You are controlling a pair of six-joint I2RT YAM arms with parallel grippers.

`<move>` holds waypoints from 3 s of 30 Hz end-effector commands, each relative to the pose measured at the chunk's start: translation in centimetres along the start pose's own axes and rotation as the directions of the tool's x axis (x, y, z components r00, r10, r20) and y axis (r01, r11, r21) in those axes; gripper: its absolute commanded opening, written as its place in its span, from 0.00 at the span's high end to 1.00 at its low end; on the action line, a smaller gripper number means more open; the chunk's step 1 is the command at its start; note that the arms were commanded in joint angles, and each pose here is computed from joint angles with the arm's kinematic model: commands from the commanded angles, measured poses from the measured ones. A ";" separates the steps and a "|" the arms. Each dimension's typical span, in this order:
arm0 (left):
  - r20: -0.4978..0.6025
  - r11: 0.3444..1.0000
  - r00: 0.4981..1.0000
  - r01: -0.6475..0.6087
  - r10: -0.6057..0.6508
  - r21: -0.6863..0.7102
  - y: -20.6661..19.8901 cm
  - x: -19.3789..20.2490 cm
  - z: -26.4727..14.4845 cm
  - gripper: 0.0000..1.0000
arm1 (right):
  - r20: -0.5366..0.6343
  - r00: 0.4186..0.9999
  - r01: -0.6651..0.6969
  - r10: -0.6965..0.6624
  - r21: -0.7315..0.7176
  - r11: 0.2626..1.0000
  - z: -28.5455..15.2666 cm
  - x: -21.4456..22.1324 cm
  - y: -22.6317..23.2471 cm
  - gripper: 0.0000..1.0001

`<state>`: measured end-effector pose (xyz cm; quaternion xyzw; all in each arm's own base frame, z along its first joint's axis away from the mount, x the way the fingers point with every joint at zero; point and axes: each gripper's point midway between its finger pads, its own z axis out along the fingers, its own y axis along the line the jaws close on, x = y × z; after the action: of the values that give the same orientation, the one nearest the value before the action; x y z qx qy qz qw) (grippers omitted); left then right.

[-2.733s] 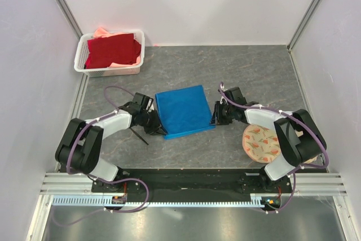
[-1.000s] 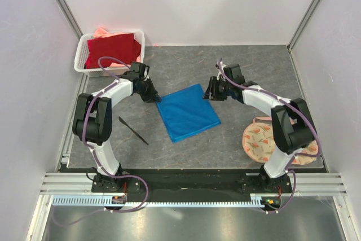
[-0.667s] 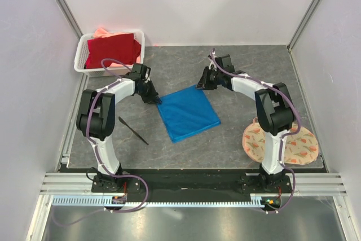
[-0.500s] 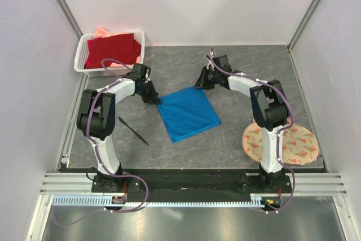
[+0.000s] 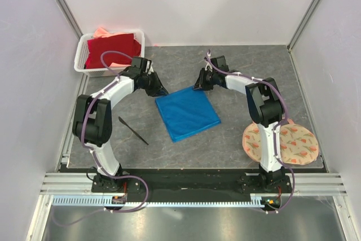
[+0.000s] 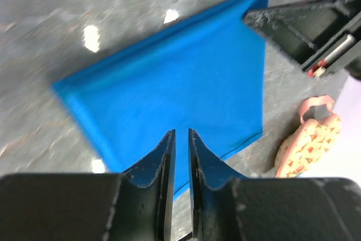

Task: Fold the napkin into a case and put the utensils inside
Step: Smooth out the square-folded napkin at the center of the board, then rotate the square-folded napkin at the center of the board, then pick up the top corner of the square-folded napkin from the center of the board.

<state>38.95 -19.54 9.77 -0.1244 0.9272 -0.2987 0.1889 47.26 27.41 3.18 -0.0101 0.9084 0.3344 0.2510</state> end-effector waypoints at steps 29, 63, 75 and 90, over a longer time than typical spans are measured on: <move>-0.196 0.990 0.976 0.067 -0.090 -0.120 3.6 14.5 1.9 0.83 | -0.042 0.986 0.166 -0.161 0.128 0.978 -7.8 13.8 1.3 0.91; -0.230 0.996 0.973 -0.056 0.038 -0.074 0.8 18.1 2.1 0.83 | -0.101 0.979 0.185 -0.174 0.112 0.976 -9.4 15.6 1.5 0.73; -0.296 0.997 0.952 -0.074 0.077 0.021 -2.5 21.4 2.8 0.82 | -0.072 0.969 0.245 -0.235 0.226 0.943 -10.7 11.9 0.9 0.64; -0.209 0.987 0.965 -0.155 0.161 0.043 -4.5 18.2 1.6 0.82 | -0.029 0.999 -0.034 0.042 0.251 0.967 -16.7 16.1 -0.5 0.56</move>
<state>22.45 -30.61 5.23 -0.0296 0.9454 -0.3135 0.0841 27.63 19.82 6.80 -0.0117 0.9428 0.2136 0.2557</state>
